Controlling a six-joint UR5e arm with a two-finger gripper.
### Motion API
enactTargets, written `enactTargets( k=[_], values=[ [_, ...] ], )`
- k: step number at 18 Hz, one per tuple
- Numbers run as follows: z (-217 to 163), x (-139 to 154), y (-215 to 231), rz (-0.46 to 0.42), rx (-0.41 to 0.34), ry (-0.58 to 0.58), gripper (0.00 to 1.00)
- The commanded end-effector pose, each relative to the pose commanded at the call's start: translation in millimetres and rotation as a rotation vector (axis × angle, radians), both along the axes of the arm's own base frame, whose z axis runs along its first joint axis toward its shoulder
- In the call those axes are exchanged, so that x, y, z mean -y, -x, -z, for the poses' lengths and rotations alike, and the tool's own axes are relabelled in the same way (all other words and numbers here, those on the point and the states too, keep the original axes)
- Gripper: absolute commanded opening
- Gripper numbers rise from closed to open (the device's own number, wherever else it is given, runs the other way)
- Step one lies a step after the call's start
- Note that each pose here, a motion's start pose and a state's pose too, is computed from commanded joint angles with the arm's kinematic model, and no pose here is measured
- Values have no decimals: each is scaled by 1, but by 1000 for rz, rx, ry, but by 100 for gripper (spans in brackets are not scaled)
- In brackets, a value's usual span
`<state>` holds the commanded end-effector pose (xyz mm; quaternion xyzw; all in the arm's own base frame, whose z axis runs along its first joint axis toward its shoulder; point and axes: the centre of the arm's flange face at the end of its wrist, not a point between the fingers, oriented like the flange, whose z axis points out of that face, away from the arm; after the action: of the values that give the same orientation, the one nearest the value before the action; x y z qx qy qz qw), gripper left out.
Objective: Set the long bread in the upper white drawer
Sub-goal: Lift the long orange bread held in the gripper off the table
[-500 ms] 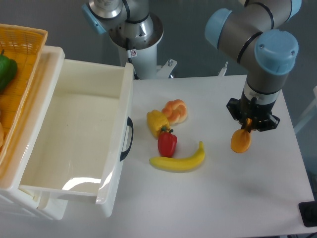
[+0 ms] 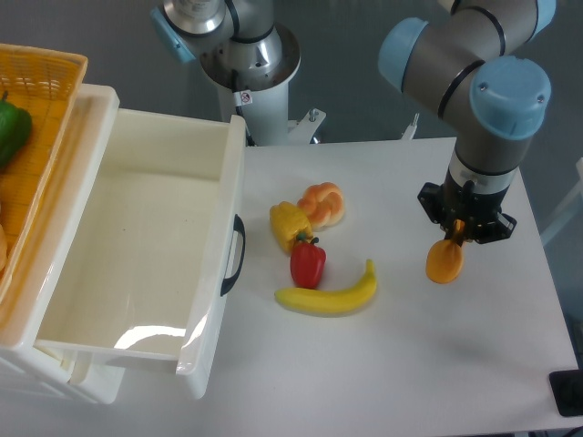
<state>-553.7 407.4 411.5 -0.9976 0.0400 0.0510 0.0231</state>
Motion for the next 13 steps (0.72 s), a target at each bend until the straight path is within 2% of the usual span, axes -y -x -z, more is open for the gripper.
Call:
enactTargets(
  k=[3,5,9,13],
  values=[
    [-7,-10,-9,-34,2,-31,14],
    [-22,-24,-28,-27,-8,-56,14],
    [-63,-41,-67,-94,-6,-153,12],
    [-87,-60,-108,-125,4,-190,11]
  ],
)
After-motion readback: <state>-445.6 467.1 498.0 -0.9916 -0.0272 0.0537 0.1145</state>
